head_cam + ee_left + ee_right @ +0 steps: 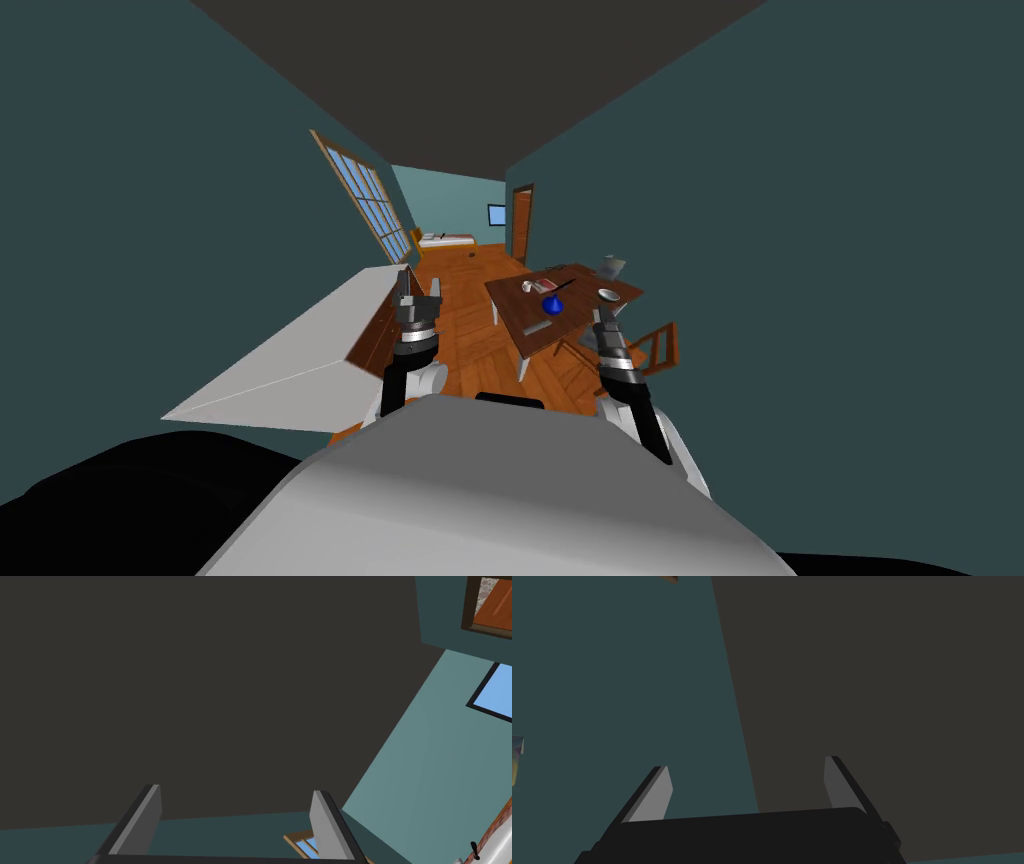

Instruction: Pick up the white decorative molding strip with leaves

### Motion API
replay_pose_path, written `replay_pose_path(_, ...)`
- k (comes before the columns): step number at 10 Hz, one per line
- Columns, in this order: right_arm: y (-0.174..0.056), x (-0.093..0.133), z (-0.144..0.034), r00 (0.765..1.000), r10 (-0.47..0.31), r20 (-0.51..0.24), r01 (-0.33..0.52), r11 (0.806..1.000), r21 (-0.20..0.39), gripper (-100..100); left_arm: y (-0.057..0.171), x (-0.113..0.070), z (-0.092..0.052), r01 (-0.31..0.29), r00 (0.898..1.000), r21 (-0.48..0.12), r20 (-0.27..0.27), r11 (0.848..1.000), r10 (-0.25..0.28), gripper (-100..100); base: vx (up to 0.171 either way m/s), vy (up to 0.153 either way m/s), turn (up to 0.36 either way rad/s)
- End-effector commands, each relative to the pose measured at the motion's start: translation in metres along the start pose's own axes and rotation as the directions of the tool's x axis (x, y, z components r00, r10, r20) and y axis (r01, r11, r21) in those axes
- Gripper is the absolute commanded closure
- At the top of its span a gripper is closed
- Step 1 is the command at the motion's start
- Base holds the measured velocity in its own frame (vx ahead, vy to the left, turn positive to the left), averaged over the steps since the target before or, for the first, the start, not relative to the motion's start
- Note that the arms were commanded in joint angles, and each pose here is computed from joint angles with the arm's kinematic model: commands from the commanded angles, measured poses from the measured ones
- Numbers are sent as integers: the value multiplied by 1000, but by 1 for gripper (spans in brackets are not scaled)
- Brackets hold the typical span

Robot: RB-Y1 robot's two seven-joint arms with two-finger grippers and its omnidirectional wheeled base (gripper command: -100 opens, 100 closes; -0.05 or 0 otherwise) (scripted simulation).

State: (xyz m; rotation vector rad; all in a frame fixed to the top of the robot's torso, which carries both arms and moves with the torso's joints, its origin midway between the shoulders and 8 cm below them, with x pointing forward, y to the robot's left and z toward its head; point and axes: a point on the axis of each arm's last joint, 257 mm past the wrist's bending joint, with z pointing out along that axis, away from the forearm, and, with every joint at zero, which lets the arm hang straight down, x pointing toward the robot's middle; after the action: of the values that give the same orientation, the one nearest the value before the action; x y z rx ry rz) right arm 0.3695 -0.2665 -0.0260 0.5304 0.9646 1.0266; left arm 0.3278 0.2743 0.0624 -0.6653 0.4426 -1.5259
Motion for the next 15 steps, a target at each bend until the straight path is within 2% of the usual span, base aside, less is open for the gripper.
replay_pose_path(1,-5,5,-3,999,-15,-31,15,1000,7,-100,0,0,0,0,1000,0,0,1000,0,0,-7,20,128)
replay_pose_path(3,-26,23,-15,993,-45,-112,51,997,51,-100,0,0,0,0,1000,0,0,1000,0,0,-15,37,332)
replay_pose_path(4,-26,24,-15,990,-54,-128,61,997,46,-100,0,0,0,0,1000,0,0,1000,0,0,-13,27,220)
replay_pose_path(6,-52,42,-33,971,-84,-222,107,990,93,-100,0,0,0,0,1000,0,0,1000,0,0,-2,34,405)
replay_pose_path(7,-52,43,-34,968,-91,-235,115,989,89,-100,0,0,0,0,1000,0,0,1000,0,0,2,21,215)
replay_pose_path(8,-66,52,-45,953,-104,-285,141,984,113,-100,0,0,0,0,1000,0,0,1000,0,0,0,23,323)
replay_pose_path(9,-66,52,-46,951,-108,-291,145,983,111,-100,0,0,0,0,1000,0,0,1000,0,0,-2,14,216)
replay_pose_path(10,-81,61,-59,930,-121,-346,177,975,133,-100,0,0,0,0,1000,0,0,1000,0,0,-4,21,357)
replay_pose_path(11,-81,61,-59,929,-123,-349,178,975,132,-100,0,0,0,0,1000,0,0,1000,0,0,-2,12,228)
replay_pose_path(12,-97,70,-75,903,-135,-407,213,965,153,-100,0,0,0,0,1000,0,0,1000,0,0,-1,19,364)
replay_pose_path(13,-97,70,-75,903,-135,-407,213,965,153,-100,0,0,0,0,1000,0,0,1000,0,0,1,12,312)
replay_pose_path(15,-128,85,-110,847,-145,-512,280,940,196,-100,0,0,0,0,1000,0,0,1000,0,0,5,13,466)
